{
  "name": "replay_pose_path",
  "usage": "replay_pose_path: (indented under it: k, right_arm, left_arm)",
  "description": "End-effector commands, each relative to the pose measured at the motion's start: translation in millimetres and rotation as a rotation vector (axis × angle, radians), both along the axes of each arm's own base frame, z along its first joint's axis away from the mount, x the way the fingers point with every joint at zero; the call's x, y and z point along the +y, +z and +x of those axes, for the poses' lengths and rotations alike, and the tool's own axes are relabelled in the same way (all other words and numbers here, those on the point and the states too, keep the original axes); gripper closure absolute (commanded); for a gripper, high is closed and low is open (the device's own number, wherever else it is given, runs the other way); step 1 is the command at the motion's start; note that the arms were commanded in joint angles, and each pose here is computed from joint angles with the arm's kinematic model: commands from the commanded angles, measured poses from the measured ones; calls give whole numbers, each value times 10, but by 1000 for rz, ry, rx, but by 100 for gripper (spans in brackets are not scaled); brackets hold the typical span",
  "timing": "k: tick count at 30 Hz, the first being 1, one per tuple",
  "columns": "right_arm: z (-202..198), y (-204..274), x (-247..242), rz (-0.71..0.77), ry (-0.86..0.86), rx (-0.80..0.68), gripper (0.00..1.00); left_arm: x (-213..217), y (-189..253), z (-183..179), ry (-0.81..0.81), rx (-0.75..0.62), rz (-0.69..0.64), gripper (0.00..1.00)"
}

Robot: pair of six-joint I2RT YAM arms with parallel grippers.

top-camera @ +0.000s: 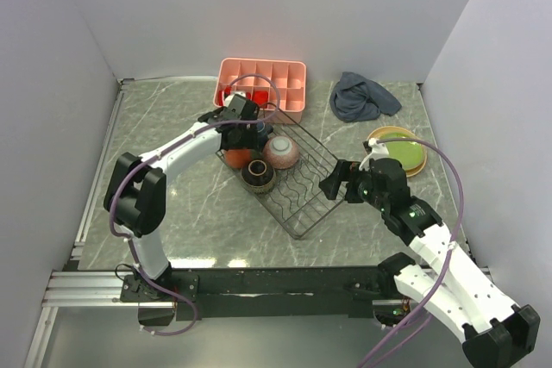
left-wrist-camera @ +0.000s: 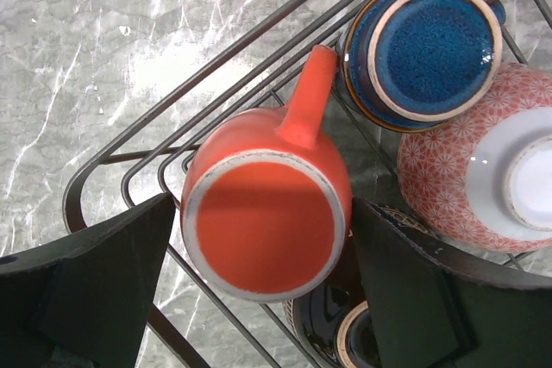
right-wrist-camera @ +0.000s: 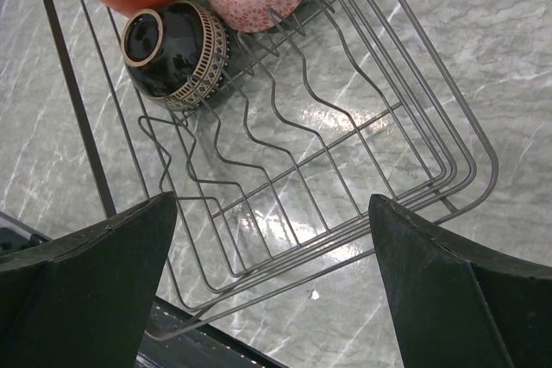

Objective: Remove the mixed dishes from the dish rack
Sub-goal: Pick up the cup from the dish rack.

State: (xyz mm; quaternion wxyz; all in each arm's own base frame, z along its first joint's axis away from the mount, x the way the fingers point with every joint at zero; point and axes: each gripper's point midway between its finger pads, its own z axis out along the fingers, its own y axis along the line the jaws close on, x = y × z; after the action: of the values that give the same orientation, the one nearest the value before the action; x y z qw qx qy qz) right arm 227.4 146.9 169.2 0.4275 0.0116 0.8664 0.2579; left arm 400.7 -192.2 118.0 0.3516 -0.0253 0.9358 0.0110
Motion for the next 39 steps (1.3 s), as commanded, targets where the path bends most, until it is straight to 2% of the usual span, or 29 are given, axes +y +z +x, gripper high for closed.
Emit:
replay_pose_path:
  k: [1, 10, 20, 24, 29, 39]
  right_arm:
    - [31, 94, 8, 24, -13, -39, 0]
    - [0, 43, 0, 26, -14, -30, 0]
    - [-11, 26, -10, 32, -21, -29, 0]
    - [-3, 17, -2, 34, -20, -29, 0]
    - [14, 15, 16, 36, -16, -28, 0]
    - [53, 110, 127, 71, 25, -44, 0]
  left_arm:
    - [-33, -57, 47, -1, 6, -12, 11]
    - [-17, -121, 4, -12, 48, 9, 13]
    - [-12, 269, -8, -20, -24, -33, 47]
    - [2, 459, -32, -27, -56, -48, 54]
    - [24, 653, -53, -30, -95, -65, 60]
    - [69, 1013, -133, -34, -173, -137, 63]
